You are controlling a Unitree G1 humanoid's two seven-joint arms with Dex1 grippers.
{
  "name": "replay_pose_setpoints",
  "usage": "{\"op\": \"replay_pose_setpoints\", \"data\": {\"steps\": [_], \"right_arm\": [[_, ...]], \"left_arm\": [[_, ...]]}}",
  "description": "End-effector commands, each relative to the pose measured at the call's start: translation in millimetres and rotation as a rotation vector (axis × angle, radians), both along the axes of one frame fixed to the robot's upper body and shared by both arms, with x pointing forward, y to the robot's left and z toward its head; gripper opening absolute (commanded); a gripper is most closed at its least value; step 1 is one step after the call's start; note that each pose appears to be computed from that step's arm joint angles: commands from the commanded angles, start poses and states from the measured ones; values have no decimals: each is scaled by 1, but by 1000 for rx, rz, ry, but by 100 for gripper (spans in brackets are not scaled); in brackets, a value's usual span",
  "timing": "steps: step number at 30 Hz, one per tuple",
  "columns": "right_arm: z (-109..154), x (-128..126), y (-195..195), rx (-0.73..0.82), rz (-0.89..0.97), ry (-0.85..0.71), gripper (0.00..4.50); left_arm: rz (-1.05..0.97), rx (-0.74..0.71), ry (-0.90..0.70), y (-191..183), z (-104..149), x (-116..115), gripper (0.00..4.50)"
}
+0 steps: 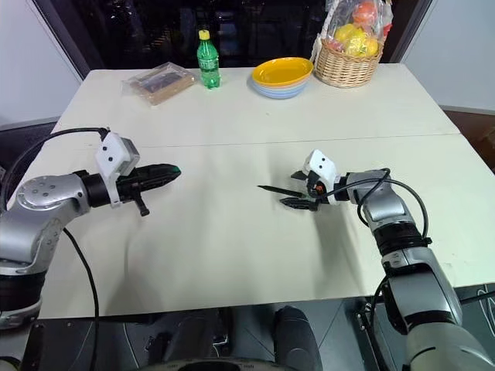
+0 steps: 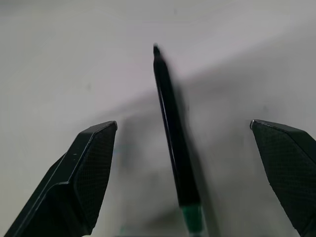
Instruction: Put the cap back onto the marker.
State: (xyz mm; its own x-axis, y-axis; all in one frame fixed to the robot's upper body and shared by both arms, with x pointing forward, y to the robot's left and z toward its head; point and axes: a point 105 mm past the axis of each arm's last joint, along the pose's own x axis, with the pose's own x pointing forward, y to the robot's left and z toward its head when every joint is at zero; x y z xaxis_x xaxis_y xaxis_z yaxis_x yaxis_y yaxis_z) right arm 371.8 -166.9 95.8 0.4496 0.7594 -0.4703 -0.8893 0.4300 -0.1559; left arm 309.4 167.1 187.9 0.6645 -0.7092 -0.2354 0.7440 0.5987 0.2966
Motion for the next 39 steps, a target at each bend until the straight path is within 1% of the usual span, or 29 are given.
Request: {"op": "replay_pose_setpoints", "data": {"steps": [1, 11, 14, 17, 18, 21, 28, 32, 34, 39], "right_arm": [[7, 5, 1, -11, 19, -34, 450], [-3, 5, -1, -32, 28, -8, 450], [-6, 2, -1, -35, 37, -2, 363], [-6, 2, 0, -35, 39, -2, 219], [-6, 2, 0, -34, 39, -2, 161], [-6, 1, -1, -34, 40, -3, 6], [-1, -1, 0, -37, 50, -23, 2], [18, -2, 4, -53, 83, -92, 2], [31, -3, 7, -83, 116, -149, 2], [60, -8, 11, -140, 177, -257, 2]], "left_arm": [[5, 5, -53, 1, 13, -4, 7], [0, 10, -46, 1, 12, -7, 7], [-5, 13, -43, 1, 11, -7, 0], [-9, 15, -43, 1, 11, -7, 0], [-10, 14, -43, 1, 12, -7, 0], [-15, 16, -42, 0, 11, -7, 0], [-22, 17, -36, 0, 9, -7, 0], [-48, 32, -29, -1, 4, -6, 0], [-75, 48, -17, -1, -1, -6, 0], [-132, 97, -26, -1, -4, 3, 0]]}}
